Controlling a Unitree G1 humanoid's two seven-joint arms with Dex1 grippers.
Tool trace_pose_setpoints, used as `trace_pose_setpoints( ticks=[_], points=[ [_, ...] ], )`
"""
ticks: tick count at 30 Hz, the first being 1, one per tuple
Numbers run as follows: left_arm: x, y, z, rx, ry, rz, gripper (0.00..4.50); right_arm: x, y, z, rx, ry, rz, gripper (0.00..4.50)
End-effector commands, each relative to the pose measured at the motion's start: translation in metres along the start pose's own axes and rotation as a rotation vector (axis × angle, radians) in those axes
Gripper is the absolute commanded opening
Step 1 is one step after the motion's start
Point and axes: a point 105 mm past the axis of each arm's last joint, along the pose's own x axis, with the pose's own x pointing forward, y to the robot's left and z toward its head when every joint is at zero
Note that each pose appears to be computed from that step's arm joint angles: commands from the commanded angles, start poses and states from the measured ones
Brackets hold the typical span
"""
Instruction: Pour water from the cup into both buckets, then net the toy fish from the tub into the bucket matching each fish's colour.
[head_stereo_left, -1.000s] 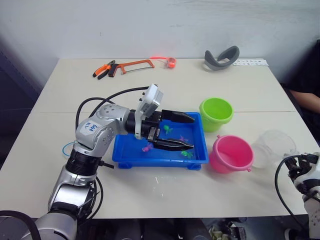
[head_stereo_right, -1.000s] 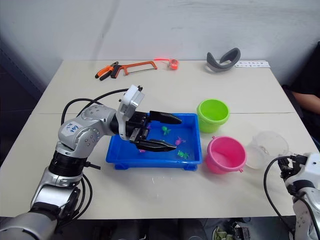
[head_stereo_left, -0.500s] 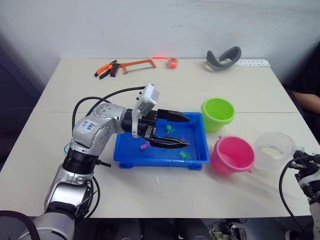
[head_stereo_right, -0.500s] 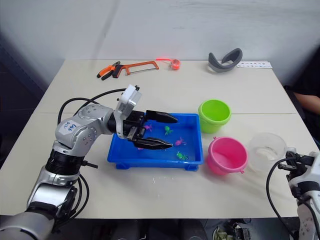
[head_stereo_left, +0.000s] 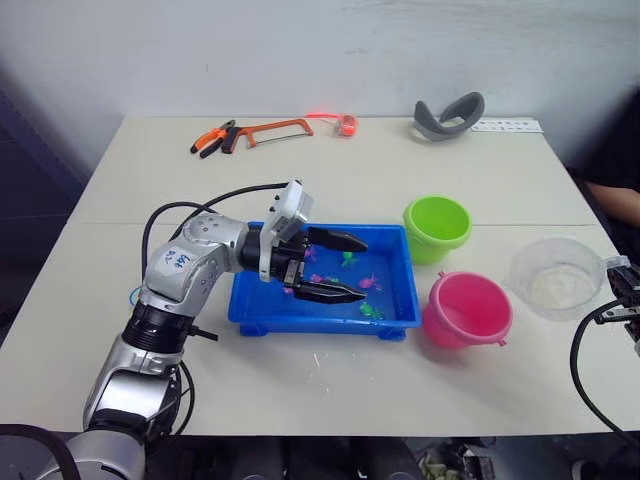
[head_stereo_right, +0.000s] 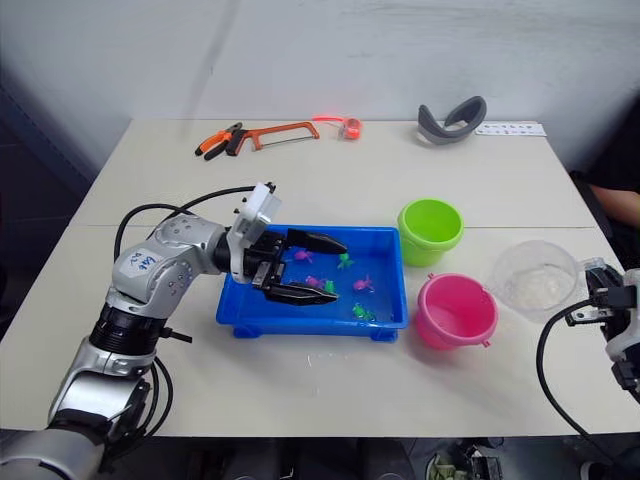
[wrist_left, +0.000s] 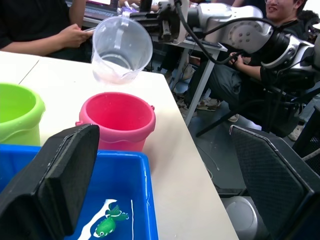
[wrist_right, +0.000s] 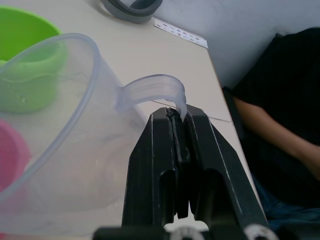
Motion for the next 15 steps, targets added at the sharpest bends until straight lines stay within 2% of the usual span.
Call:
trace_pose_setpoints(
  ticks=[1, 8, 15],
  points=[
    [0.003, -0.003, 0.006, 0.049, 0.001, -0.026, 4.50, 0.000, 0.002, 0.017, -0.165, -0.048, 0.005, 0.02],
    [0.003, -0.003, 0.004, 0.056, 0.003, -0.031, 4.50, 0.003, 0.009, 0.028, -0.385, -0.081, -0.029, 0.02],
    [0.003, -0.003, 0.003, 0.060, 0.007, -0.031, 4.50, 0.006, 0.015, 0.038, -0.491, -0.125, -0.046, 0.02]
  ],
)
